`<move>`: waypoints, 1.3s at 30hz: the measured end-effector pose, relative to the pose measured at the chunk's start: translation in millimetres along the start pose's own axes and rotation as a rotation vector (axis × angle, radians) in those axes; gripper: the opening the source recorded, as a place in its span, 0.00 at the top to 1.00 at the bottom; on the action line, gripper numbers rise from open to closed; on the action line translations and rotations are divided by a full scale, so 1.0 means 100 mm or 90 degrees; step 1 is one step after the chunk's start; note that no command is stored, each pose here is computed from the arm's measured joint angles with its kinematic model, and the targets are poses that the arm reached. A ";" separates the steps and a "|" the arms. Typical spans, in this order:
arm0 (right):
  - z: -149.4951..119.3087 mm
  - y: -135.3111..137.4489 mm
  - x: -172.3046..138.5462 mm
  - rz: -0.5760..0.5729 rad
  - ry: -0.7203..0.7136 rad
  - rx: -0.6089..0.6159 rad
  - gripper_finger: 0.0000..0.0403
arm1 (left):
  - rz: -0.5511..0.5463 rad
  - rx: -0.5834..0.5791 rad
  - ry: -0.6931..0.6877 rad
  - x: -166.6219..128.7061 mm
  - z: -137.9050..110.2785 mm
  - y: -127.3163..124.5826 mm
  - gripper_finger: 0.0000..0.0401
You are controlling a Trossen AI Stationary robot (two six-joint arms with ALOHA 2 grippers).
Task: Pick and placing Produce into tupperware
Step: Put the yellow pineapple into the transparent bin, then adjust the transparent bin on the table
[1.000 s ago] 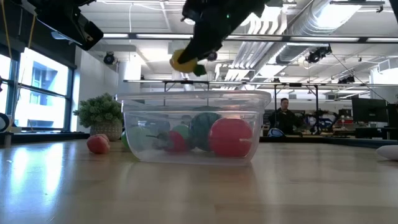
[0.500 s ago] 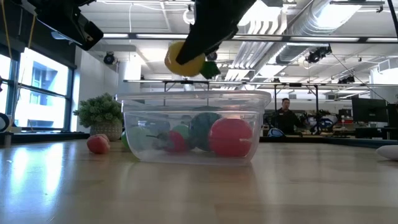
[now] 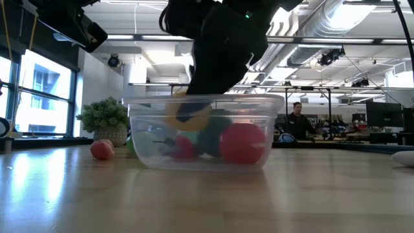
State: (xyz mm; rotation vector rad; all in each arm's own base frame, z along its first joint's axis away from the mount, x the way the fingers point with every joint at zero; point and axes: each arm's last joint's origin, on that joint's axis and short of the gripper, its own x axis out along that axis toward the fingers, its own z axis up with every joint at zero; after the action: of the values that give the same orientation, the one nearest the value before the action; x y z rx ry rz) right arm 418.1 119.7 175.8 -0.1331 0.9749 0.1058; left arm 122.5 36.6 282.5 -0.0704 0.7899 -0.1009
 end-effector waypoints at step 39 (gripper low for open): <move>0.01 -0.05 -0.14 -0.095 0.006 -0.006 0.33 | 0.000 0.000 0.000 0.00 0.00 0.00 0.96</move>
State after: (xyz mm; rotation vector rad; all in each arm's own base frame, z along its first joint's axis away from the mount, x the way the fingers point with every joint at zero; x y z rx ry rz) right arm 411.7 114.0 188.0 -0.2150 0.9704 -0.0268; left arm 122.5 36.6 282.6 -0.0701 0.7896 -0.1011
